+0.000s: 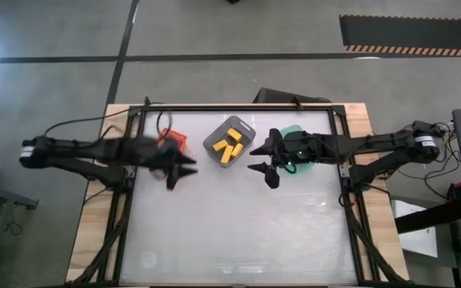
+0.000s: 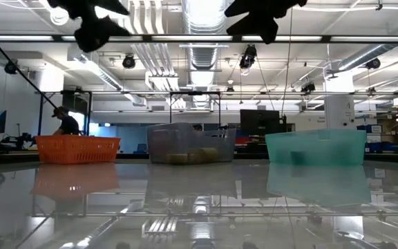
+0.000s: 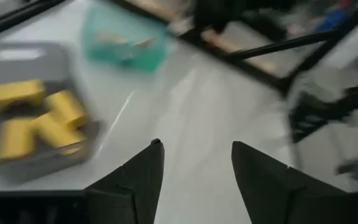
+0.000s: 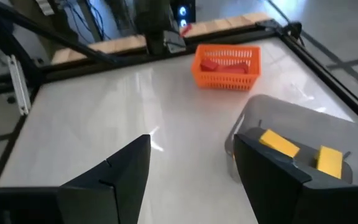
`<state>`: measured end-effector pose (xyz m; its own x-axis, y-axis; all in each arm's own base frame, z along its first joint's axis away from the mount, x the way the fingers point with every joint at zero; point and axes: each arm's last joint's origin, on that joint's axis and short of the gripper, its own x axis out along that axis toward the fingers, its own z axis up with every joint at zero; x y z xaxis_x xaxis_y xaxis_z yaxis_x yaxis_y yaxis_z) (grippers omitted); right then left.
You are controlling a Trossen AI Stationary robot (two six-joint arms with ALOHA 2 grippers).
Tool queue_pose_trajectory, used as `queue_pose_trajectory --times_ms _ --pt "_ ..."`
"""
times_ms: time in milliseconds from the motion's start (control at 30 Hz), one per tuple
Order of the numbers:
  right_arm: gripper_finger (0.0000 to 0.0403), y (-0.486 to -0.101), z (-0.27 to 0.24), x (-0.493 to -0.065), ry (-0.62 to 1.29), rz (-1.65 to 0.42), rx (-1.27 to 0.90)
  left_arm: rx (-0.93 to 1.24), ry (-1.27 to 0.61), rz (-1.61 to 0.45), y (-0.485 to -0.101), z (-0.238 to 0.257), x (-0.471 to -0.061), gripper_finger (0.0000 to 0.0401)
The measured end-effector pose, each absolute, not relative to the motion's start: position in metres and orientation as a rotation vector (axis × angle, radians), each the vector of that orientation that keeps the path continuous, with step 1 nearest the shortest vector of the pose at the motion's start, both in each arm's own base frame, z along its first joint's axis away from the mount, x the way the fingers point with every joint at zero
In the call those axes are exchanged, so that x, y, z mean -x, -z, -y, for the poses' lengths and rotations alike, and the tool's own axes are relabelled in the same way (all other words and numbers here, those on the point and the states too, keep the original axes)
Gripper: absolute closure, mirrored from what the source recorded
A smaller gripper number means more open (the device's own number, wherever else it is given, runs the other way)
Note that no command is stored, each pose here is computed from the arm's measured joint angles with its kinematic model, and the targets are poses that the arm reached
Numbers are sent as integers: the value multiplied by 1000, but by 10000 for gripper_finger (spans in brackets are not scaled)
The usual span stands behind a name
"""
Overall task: Sort & place blocks by color
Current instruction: Return to Home Position
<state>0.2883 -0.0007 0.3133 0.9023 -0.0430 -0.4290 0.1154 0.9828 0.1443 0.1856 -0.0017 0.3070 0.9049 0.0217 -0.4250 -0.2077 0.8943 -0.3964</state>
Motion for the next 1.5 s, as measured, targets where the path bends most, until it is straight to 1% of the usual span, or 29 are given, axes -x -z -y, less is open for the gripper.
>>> queue_pose_trajectory --times_ms 167,267,400,767,867,900,1000,1067,1200,1333,1500 --pt "184 -301 1 -277 76 -357 -179 420 3 -272 -287 39 -174 256" --pt "184 -294 1 -267 80 -327 -216 405 87 -240 -272 51 -165 279" --pt "184 -294 1 -253 94 -304 -315 408 121 -222 -256 54 -159 299" --pt "184 -292 1 -247 95 -299 -331 360 83 -377 -204 54 -159 304" --pt "184 -287 12 -251 118 -317 -342 340 51 -445 -175 50 -154 304" --pt "184 -286 16 -251 136 -320 -345 342 49 -440 -167 48 -151 304" --pt "184 -275 26 -251 186 -317 -348 382 84 -310 -151 45 -141 304" --pt "184 -264 27 -246 193 -352 -351 403 96 -240 -143 42 -135 304" --pt "184 -253 26 -224 227 -356 -346 420 93 -184 -150 40 -134 304" --pt "184 -247 19 -195 198 -342 -344 439 95 -115 -160 37 -134 304" --pt "184 -251 13 -162 163 -244 -340 452 105 -67 -164 36 -128 304"
